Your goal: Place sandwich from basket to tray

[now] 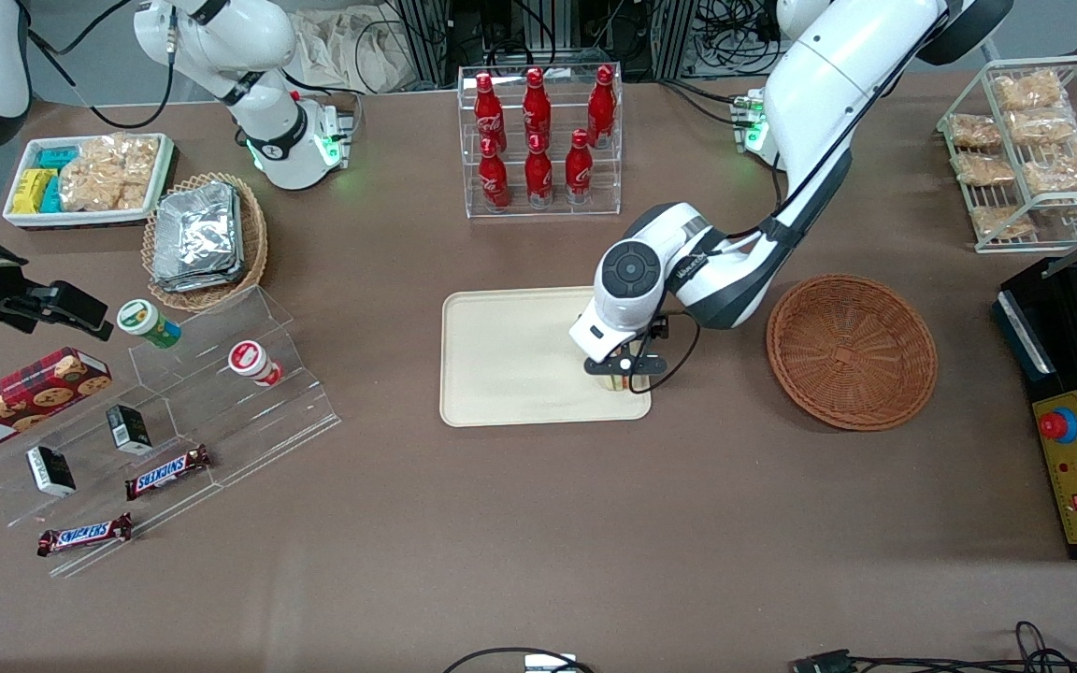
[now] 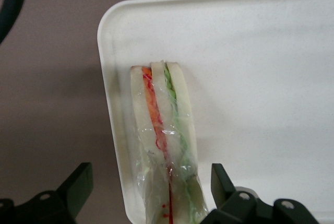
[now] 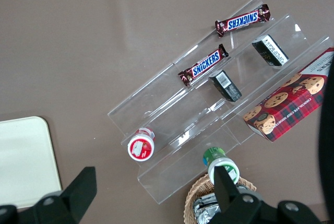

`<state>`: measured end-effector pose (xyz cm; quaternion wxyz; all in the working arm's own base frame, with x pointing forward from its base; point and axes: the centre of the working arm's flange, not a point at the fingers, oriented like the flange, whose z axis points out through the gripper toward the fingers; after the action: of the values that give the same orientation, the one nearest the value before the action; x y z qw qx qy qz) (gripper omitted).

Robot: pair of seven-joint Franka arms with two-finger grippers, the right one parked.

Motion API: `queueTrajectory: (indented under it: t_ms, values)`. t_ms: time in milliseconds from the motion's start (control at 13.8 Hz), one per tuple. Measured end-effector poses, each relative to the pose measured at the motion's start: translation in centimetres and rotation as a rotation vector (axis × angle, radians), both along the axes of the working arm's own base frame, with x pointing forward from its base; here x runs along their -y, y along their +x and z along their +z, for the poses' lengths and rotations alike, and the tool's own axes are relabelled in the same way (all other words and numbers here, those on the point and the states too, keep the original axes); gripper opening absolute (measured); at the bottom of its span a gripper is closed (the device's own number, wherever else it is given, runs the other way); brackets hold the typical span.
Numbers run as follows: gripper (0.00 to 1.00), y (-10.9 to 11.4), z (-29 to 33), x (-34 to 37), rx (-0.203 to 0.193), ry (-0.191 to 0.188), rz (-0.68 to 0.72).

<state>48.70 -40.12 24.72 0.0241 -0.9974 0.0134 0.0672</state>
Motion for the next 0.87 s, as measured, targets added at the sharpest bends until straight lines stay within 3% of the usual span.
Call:
queueTrajectory:
  t_ms: [218,436,655,873]
  values:
    - [1.00,1.1,4.3,-0.6,0.045,0.020,0.014]
    - [1.00,3.0,12.1,-4.9,0.098,0.082,0.080]
    - [1.00,5.9,19.3,-14.0,0.094,0.056,0.121]
    - [1.00,7.6,24.2,-24.7,0.118,0.058,0.189]
